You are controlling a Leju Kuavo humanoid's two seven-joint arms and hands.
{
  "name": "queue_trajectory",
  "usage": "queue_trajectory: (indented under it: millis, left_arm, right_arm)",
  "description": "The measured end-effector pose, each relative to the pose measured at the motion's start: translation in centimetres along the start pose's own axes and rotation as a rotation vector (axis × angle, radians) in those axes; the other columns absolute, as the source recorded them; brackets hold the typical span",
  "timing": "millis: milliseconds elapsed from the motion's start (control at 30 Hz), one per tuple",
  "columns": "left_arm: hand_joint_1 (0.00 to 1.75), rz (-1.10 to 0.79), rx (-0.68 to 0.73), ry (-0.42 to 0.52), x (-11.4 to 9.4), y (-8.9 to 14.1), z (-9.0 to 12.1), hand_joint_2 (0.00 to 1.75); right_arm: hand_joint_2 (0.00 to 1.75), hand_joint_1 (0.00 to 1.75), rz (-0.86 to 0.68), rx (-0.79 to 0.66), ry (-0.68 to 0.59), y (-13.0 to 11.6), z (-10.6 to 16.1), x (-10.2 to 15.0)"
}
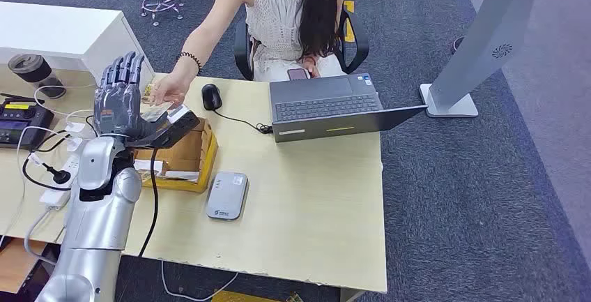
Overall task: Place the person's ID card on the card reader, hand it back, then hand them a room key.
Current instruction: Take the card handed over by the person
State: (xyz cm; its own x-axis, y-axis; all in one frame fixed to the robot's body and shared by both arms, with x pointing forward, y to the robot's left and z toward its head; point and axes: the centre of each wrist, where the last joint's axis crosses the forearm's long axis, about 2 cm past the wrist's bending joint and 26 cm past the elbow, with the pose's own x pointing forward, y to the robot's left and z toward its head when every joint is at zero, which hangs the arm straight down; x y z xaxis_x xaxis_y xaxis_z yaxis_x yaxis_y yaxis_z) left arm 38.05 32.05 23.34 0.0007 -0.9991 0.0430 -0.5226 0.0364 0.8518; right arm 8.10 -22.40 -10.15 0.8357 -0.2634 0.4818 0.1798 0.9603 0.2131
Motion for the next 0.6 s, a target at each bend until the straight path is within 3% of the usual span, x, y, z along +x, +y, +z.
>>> queue_trajectory:
  millis: [233, 600]
  left_arm:
    - [0.0, -0.108, 0.092, -0.037, 1.0, 0.4, -0.8, 1.75]
    - [0.0, -0.121, 0.085, -0.047, 1.0, 0.0, -0.8, 1.75]
  right_arm:
    - [1.75, 0.0, 0.014, 0.02, 0.004, 0.3, -0.1, 0.1]
    - [1.75, 0.0, 0.016, 0.025, 0.008, 0.4, -0.1, 0.1]
